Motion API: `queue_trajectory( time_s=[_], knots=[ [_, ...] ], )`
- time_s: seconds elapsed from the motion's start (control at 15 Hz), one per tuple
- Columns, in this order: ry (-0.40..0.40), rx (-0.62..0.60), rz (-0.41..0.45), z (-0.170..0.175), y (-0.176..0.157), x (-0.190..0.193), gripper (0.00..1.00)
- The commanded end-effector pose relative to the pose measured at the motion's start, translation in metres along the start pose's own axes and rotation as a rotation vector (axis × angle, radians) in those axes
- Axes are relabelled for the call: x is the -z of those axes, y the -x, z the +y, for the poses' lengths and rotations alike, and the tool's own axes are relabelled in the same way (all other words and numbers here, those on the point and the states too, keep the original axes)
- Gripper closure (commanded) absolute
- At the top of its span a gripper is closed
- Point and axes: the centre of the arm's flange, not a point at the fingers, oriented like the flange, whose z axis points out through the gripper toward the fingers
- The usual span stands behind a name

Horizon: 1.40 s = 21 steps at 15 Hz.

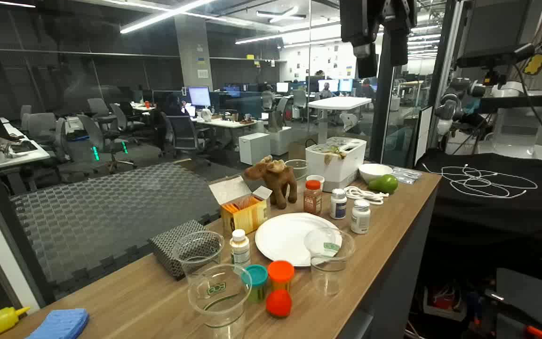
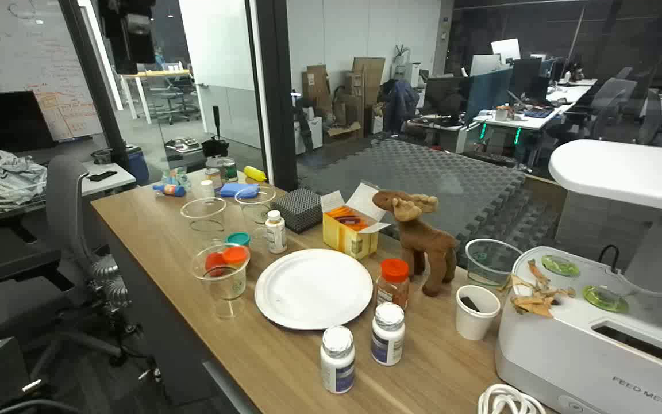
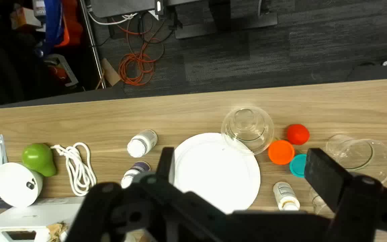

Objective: Pile up the plastic cups and put all the containers on the white plate

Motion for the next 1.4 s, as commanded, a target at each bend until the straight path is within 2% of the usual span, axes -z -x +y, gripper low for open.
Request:
queue_trajectory(
  time_s=[0.0, 0.6, 0.73, 0.93, 1.07, 1.13, 1.33],
  knots=[
    [-0.001, 0.000, 0.004, 0.000, 0.000, 0.001, 0.00],
    [-0.004, -0.002, 0.020, 0.001, 0.001, 0.009, 0.00],
    [-0.004, -0.036, 0.013, 0.002, 0.004, -0.005, 0.00],
    [-0.051, -0.116, 0.000, -0.001, 0.010, -0.036, 0.00],
    [-0.073, -0.116, -0.010, -0.005, 0.016, -0.057, 0.00],
    [-0.095, -0.111, 0.002, -0.009, 0.017, -0.068, 0.00],
    [-0.084, -0.153, 0.044, -0.011, 0.021, -0.097, 0.00]
  ],
)
